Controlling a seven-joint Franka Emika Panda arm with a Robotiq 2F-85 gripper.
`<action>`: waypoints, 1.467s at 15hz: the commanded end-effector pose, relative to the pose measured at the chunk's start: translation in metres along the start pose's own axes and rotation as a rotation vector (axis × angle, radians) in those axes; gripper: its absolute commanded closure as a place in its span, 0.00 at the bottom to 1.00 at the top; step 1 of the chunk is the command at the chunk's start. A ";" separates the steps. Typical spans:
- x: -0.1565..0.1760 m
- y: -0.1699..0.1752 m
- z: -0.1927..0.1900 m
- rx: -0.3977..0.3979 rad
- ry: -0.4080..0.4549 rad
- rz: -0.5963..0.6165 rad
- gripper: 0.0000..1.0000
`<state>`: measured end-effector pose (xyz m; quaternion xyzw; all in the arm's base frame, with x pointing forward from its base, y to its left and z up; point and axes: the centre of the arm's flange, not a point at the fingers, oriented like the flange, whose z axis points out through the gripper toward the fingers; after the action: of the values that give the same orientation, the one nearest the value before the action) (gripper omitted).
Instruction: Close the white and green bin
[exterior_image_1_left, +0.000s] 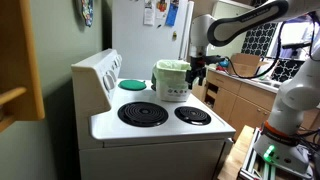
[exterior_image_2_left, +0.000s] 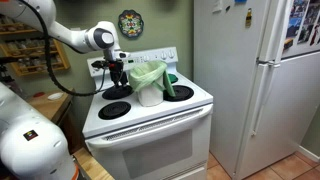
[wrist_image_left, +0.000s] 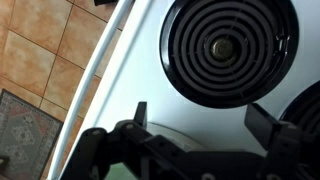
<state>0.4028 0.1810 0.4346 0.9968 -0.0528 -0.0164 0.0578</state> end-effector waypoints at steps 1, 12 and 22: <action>0.000 0.000 0.000 0.000 0.000 0.000 0.00; -0.046 0.085 -0.024 -0.109 -0.068 0.050 0.00; -0.012 0.109 -0.011 -0.288 0.153 0.041 0.00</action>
<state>0.3795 0.0758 0.4591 0.9753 -0.0658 0.0535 0.2041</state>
